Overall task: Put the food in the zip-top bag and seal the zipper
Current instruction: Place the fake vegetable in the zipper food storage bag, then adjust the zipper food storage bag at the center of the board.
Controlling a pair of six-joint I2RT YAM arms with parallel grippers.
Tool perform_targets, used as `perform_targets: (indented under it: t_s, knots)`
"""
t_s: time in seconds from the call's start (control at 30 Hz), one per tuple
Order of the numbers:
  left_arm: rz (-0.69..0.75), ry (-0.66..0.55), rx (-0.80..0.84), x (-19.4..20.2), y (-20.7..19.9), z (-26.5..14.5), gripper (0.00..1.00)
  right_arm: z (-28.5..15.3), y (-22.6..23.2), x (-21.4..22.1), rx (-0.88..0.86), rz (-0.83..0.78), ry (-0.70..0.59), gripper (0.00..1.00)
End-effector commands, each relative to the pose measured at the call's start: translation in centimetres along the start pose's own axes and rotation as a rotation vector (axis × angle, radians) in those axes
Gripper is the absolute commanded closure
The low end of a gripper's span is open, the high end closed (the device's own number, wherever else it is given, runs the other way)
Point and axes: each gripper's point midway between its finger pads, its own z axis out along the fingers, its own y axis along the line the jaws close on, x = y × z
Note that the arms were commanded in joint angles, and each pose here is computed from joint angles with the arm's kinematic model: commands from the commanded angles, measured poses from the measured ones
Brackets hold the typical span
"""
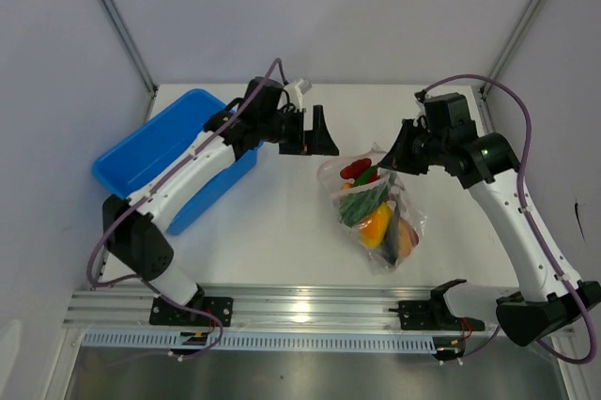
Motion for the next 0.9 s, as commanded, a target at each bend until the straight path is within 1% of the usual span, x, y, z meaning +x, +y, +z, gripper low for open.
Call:
perform_targets:
  t_s: [0.0, 0.1, 0.17, 0.27, 0.3, 0.37, 0.4, 0.47, 0.53, 0.6, 0.63, 0.67, 0.7, 0.73, 0.77, 0.8, 0.87]
  knots:
    - [-0.049, 0.147, 0.077, 2.5, -0.7, 0.6, 0.00, -1.8, 1.8, -0.8, -0.084, -0.042, -0.063, 1.00]
    - [-0.069, 0.195, 0.096, 3.7, -0.6, 1.1, 0.01, -2.0, 2.0, -1.0, -0.091, -0.037, -0.076, 1.00]
    - [-0.048, 0.219, 0.111, 4.4, -1.0, 1.1, 0.01, -2.0, 2.1, -0.9, -0.093, -0.035, -0.080, 1.00]
    - [-0.051, 0.256, 0.116, 5.5, -0.9, 1.0, 0.06, -2.0, 2.0, -0.9, -0.087, -0.029, -0.083, 1.00]
    - [-0.052, 0.264, 0.130, 5.8, -1.2, 0.9, 0.14, -2.0, 1.9, -0.9, -0.084, -0.029, -0.084, 1.00]
    - [-0.056, 0.285, 0.195, 6.4, -2.4, 0.7, 0.24, -1.9, 1.7, -0.7, -0.078, -0.023, -0.082, 1.00]
    - [-0.052, 0.287, 0.224, 6.5, -3.1, 0.4, 0.35, -1.8, 1.6, -0.6, -0.077, -0.024, -0.081, 1.00]
    - [-0.043, 0.300, 0.297, 6.8, -4.9, 0.1, 0.44, -1.5, 1.5, -0.5, -0.076, -0.024, -0.078, 1.00]
    - [-0.043, 0.322, 0.362, 7.2, -6.5, -0.2, 0.55, -1.4, 1.5, -0.6, -0.075, -0.020, -0.084, 1.00]
    - [-0.027, 0.318, 0.424, 6.9, -7.8, -0.3, 0.68, -1.1, 1.4, -0.7, -0.073, -0.017, -0.087, 1.00]
    - [-0.033, 0.321, 0.451, 6.9, -8.6, -0.5, 0.73, -0.9, 1.4, -0.8, -0.068, -0.011, -0.087, 1.00]
    - [-0.005, 0.307, 0.506, 6.4, -9.6, -0.8, 0.79, -0.7, 1.4, -0.8, -0.067, -0.010, -0.086, 1.00]
    - [0.006, 0.297, 0.531, 5.9, -10.3, -1.1, 0.90, -0.5, 1.4, -1.0, -0.063, -0.005, -0.087, 1.00]
    - [0.004, 0.297, 0.553, 5.7, -10.9, -1.2, 0.96, -0.3, 1.4, -1.1, -0.059, -0.001, -0.084, 1.00]
    - [0.034, 0.282, 0.598, 5.1, -12.0, -1.7, 1.00, -0.1, 1.4, -1.1, -0.054, 0.003, -0.080, 1.00]
    - [0.055, 0.267, 0.627, 4.4, -12.9, -2.1, 0.99, -0.1, 1.6, -1.2, -0.057, 0.008, -0.081, 1.00]
    - [0.052, 0.267, 0.670, 4.0, -14.0, -2.4, 0.99, -0.1, 2.1, -1.7, -0.071, 0.021, -0.084, 1.00]
